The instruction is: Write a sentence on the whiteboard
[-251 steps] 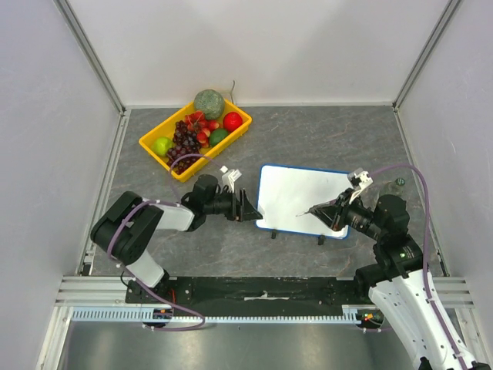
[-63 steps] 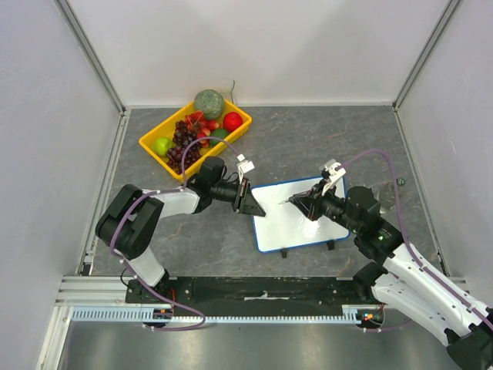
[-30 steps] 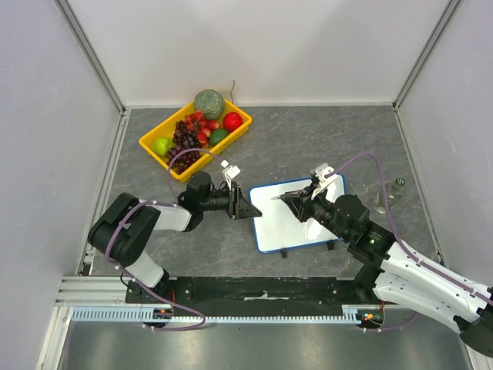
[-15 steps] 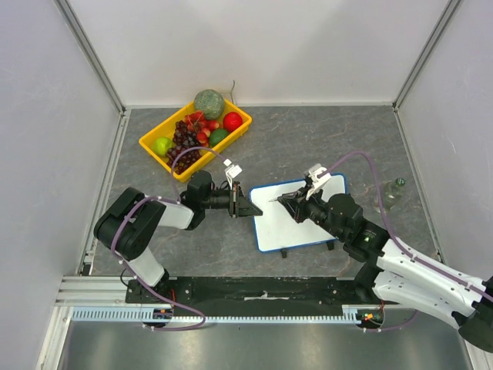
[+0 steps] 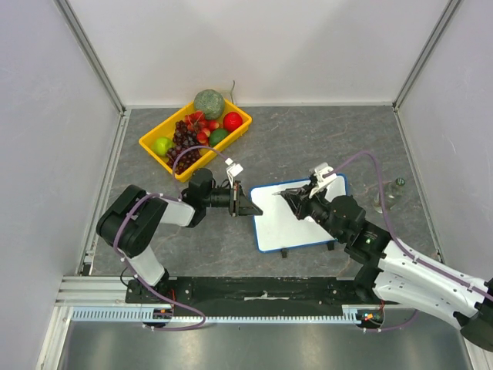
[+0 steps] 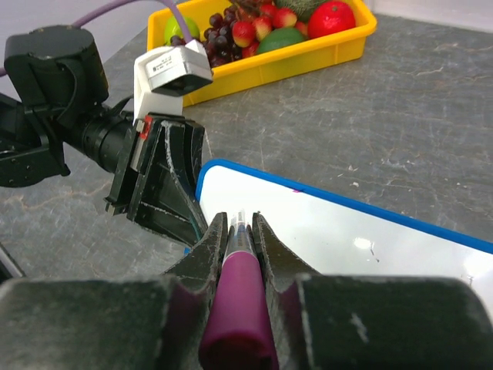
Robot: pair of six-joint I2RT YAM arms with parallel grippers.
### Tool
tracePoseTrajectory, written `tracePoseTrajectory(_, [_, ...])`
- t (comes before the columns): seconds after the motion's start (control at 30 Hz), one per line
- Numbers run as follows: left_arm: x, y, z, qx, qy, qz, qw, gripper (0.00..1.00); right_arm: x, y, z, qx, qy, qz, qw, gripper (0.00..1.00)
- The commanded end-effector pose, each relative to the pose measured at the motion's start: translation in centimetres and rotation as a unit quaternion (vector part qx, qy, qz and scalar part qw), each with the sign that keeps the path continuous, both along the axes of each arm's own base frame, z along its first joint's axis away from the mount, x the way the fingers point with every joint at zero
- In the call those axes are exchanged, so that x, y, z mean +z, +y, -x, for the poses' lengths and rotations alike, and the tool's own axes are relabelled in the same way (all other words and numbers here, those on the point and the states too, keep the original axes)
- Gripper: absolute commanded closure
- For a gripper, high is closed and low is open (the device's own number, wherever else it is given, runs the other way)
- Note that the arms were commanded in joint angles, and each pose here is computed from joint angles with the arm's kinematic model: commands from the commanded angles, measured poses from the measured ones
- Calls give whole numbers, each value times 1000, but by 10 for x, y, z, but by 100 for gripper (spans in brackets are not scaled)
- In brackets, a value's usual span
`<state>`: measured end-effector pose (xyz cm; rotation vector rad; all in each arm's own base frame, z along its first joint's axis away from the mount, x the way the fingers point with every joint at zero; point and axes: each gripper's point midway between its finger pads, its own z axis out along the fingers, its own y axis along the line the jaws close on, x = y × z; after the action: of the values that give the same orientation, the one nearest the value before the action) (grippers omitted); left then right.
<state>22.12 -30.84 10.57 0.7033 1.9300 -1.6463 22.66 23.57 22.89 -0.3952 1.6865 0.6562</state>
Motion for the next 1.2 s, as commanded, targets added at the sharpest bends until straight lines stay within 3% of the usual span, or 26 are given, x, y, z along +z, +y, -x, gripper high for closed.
tracePoseTrajectory(0.0, [-4, -2, -5, -10, -8, -4, 1000, 98, 16, -7, -8, -32, -28, -21, 999, 100])
tracePoseTrajectory(0.73, [-5, -1, -2, -17, -8, -8, 1000, 98, -11, -10, -29, -83, -20, 9, 996, 100])
tracePoseTrajectory(1.17, [-3, -1, 0, -21, -10, -5, 1000, 98, -30, 1, -29, -65, -4, 21, 998, 100])
